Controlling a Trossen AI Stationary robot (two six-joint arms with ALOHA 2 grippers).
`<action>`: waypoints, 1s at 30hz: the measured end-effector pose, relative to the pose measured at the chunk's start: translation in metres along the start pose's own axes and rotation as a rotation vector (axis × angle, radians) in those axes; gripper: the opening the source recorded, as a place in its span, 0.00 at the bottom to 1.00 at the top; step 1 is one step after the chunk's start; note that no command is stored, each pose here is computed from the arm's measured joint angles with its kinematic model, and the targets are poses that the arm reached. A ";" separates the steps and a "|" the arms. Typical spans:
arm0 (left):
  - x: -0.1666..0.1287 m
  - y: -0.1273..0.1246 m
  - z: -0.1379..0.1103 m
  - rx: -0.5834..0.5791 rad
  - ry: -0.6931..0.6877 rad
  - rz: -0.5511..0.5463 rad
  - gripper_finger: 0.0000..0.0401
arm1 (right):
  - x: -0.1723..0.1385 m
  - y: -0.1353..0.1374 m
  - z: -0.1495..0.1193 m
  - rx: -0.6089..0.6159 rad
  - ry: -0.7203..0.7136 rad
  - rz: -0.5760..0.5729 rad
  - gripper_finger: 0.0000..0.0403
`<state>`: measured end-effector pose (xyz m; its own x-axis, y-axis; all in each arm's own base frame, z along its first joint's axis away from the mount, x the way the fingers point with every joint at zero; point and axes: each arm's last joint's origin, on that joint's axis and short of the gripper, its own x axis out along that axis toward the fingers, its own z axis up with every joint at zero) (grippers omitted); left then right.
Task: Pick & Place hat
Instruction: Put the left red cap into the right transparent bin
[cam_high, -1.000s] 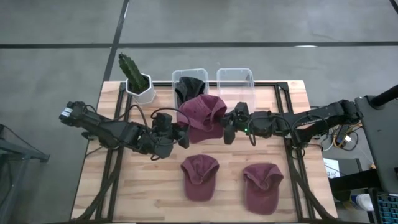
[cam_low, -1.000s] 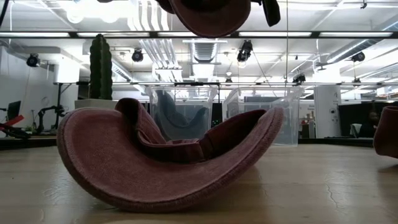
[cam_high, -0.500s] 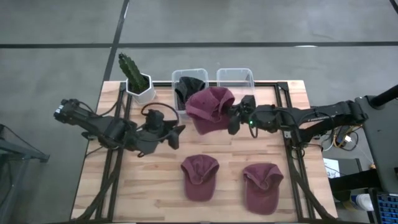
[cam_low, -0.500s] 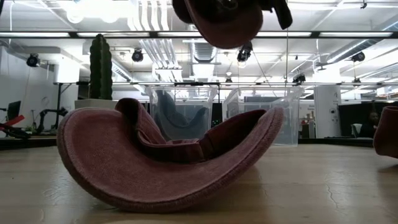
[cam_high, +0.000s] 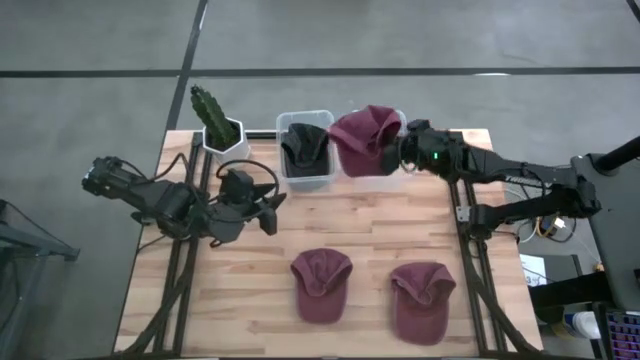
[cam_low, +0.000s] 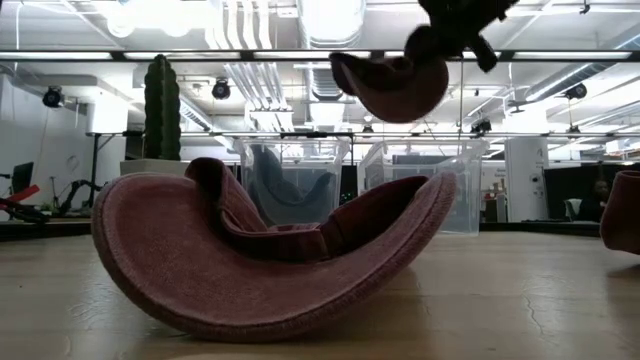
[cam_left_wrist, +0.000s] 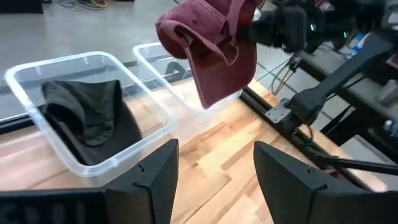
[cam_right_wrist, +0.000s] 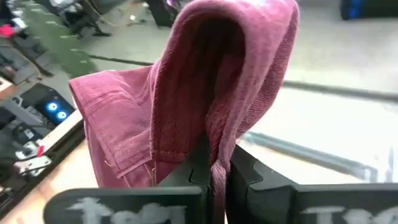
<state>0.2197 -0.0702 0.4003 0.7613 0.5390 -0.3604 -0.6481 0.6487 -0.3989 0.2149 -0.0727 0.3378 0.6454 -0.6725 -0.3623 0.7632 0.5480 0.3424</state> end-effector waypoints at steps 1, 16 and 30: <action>0.000 0.001 -0.001 0.009 0.003 0.006 0.50 | 0.003 -0.006 0.003 0.014 0.012 -0.005 0.03; 0.000 0.007 -0.003 0.101 0.005 0.058 0.50 | 0.052 -0.076 0.021 0.114 0.172 -0.101 0.03; 0.000 0.007 -0.003 0.102 0.006 0.058 0.50 | 0.068 -0.088 -0.002 0.126 0.287 -0.160 0.04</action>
<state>0.2152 -0.0677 0.3950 0.7222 0.5745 -0.3852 -0.6857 0.6680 -0.2893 0.1917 -0.1651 0.2814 0.5141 -0.5678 -0.6429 0.8571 0.3688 0.3597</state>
